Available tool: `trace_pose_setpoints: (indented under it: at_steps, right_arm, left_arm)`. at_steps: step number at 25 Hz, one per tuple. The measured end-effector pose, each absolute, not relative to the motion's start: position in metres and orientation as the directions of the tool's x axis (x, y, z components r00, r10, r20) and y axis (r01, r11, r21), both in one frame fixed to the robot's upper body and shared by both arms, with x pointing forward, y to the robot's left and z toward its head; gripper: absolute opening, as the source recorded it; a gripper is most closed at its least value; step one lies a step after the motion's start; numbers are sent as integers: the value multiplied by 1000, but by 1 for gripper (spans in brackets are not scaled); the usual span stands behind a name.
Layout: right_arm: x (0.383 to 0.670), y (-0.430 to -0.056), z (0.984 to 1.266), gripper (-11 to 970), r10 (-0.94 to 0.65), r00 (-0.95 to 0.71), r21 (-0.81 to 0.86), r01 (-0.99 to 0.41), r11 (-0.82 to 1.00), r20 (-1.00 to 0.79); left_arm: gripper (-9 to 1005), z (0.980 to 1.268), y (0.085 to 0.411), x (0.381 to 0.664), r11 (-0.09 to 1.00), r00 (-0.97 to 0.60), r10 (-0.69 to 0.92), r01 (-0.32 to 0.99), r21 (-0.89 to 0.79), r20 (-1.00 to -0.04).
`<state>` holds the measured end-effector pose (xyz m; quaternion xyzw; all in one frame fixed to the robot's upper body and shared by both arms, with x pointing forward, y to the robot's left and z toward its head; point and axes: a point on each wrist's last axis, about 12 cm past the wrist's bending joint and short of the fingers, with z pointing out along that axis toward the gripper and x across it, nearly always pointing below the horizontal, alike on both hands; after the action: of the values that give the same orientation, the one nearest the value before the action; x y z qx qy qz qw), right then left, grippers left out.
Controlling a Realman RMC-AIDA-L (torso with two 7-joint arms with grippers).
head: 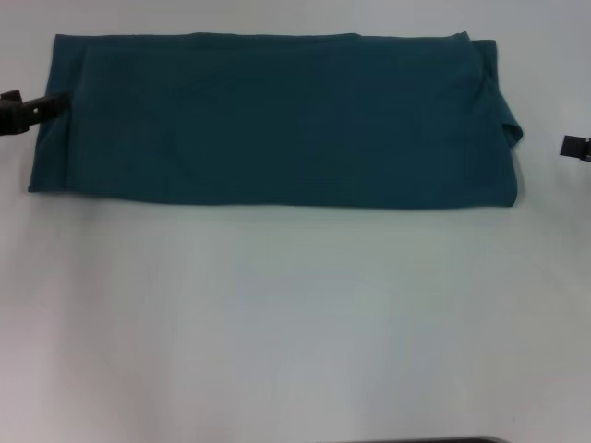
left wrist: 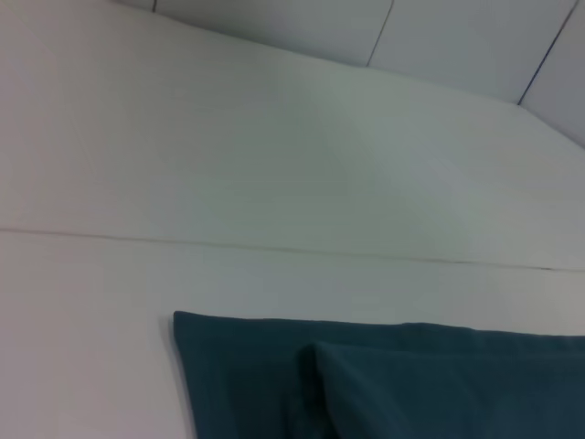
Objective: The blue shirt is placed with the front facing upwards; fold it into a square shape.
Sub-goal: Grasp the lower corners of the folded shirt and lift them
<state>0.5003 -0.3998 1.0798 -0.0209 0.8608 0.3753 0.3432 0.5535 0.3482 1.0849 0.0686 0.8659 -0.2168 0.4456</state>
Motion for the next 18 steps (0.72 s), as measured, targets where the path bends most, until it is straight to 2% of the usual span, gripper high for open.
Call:
trace_pose_setpoints:
  at_steps: [7,18]
  right_arm:
    - [521,-381,1079,711,180,-841,655,-245,714,-511]
    - [529,-364,1064,705,187,-864,672,-209,711,-467]
  left_arm:
    - [827,1084,349,552,899,-595,-66,314,-307,-801]
    - [828,1085,351,553,904,-588,-52,316,-289,-807]
